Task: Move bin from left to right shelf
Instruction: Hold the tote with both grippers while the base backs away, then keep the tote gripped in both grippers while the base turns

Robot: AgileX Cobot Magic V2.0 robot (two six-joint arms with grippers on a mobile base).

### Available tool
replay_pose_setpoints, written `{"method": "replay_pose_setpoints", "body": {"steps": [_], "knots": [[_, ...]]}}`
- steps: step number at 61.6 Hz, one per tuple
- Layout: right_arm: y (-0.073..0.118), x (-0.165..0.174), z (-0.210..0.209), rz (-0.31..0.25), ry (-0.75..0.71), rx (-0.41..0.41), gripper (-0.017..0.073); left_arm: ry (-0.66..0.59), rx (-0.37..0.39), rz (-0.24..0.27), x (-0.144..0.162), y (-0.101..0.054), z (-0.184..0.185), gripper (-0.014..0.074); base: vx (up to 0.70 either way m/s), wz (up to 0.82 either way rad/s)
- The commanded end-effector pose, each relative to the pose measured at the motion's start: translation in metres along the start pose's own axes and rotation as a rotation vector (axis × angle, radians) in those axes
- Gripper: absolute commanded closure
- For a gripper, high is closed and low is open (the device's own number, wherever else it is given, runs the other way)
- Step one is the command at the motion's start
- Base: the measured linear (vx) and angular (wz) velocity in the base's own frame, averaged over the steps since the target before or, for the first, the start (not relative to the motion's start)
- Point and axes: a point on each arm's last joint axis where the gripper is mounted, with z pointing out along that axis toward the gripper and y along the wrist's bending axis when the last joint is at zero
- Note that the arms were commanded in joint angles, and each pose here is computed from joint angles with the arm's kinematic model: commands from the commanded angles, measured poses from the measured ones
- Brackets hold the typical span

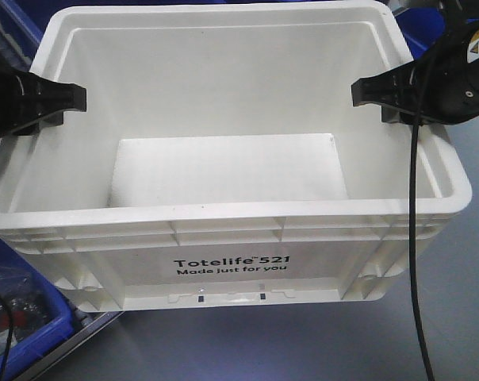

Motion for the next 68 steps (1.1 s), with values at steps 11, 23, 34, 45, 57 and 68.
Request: {"method": "replay_pose_setpoints", "body": {"steps": [11,23,34,45,57,68], "knots": [[-0.0019,-0.0179,-0.0271,-0.009,-0.204,-0.025,0.0567,-0.176,0.037,0.025,-0.0173,-0.0014,-0.0237,0.0449,0.06,-0.43],[-0.0019,-0.0179,-0.0271,-0.009,-0.204,-0.025,0.0567,-0.176,0.037,0.025,-0.0173,-0.0014,-0.0237,0.0449,0.07,-0.41],[-0.0019,-0.0179,-0.0270,-0.009,-0.203,-0.025,0.0567,-0.176,0.037,0.025,-0.0173,-0.0014,-0.0237,0.0449,0.07,-0.36],[-0.0019,-0.0179,-0.0270,-0.009,-0.203,-0.025,0.0567,-0.176,0.037,0.025,-0.0173,-0.0014,-0.0237,0.0449,0.07,-0.30],[-0.0019,-0.0179,-0.0270,-0.009,-0.203,-0.025,0.0567,-0.176,0.037,0.025,-0.0173,-0.0014,-0.0237,0.0449,0.07,-0.25],[-0.0019,-0.0179,-0.0270,-0.009,-0.203,-0.025,0.0567,-0.176,0.037,0.025,-0.0173,-0.0014,-0.0237,0.0449,0.06,-0.22]]}}
